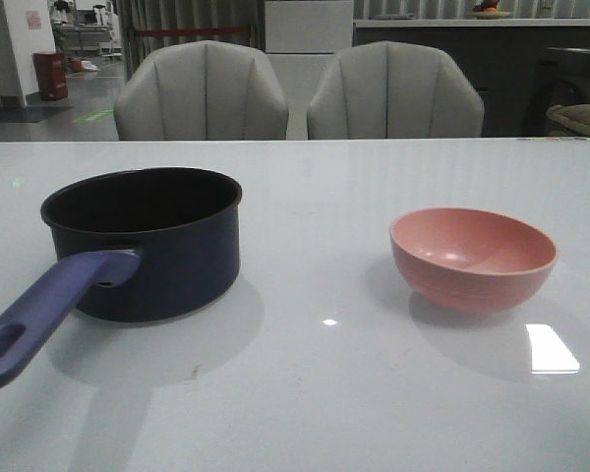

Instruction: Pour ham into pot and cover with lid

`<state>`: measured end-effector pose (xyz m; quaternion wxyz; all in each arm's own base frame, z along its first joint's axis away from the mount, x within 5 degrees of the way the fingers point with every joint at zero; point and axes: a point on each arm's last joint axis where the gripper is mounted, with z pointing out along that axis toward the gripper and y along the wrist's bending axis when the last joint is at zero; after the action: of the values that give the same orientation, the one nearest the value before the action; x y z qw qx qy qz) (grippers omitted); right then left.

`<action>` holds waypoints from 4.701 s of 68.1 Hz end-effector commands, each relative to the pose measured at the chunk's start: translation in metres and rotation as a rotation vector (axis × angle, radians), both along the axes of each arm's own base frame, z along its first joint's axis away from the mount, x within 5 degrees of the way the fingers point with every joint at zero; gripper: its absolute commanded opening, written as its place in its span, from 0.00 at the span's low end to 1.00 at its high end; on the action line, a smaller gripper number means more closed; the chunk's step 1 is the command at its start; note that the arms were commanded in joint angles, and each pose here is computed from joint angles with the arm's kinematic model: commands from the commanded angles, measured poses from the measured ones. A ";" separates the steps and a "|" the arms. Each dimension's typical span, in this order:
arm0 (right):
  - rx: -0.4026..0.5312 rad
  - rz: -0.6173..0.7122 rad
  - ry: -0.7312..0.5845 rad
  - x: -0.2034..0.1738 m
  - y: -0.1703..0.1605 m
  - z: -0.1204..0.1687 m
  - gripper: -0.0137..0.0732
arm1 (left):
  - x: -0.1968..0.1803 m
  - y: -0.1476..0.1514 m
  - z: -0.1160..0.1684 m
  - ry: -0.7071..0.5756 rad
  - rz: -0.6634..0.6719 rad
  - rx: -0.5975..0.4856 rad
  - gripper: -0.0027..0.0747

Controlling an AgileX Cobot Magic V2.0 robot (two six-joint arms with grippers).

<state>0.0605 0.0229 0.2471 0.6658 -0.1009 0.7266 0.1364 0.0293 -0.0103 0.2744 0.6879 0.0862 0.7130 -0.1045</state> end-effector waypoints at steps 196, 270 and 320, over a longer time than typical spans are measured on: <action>0.026 -0.020 -0.086 0.001 -0.002 0.015 0.33 | 0.335 0.051 -0.060 1.316 0.309 0.055 0.56; 0.026 -0.020 -0.086 0.001 -0.002 0.015 0.33 | 0.340 -0.077 0.084 0.931 -0.033 0.141 0.49; 0.026 -0.021 -0.086 0.001 -0.002 0.015 0.33 | 0.357 -0.159 0.060 1.070 -0.163 0.391 0.49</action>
<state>0.0605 0.0230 0.2471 0.6656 -0.0997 0.7267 0.1379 0.3989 -0.1728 0.2966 0.1521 0.1973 0.9670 -0.0536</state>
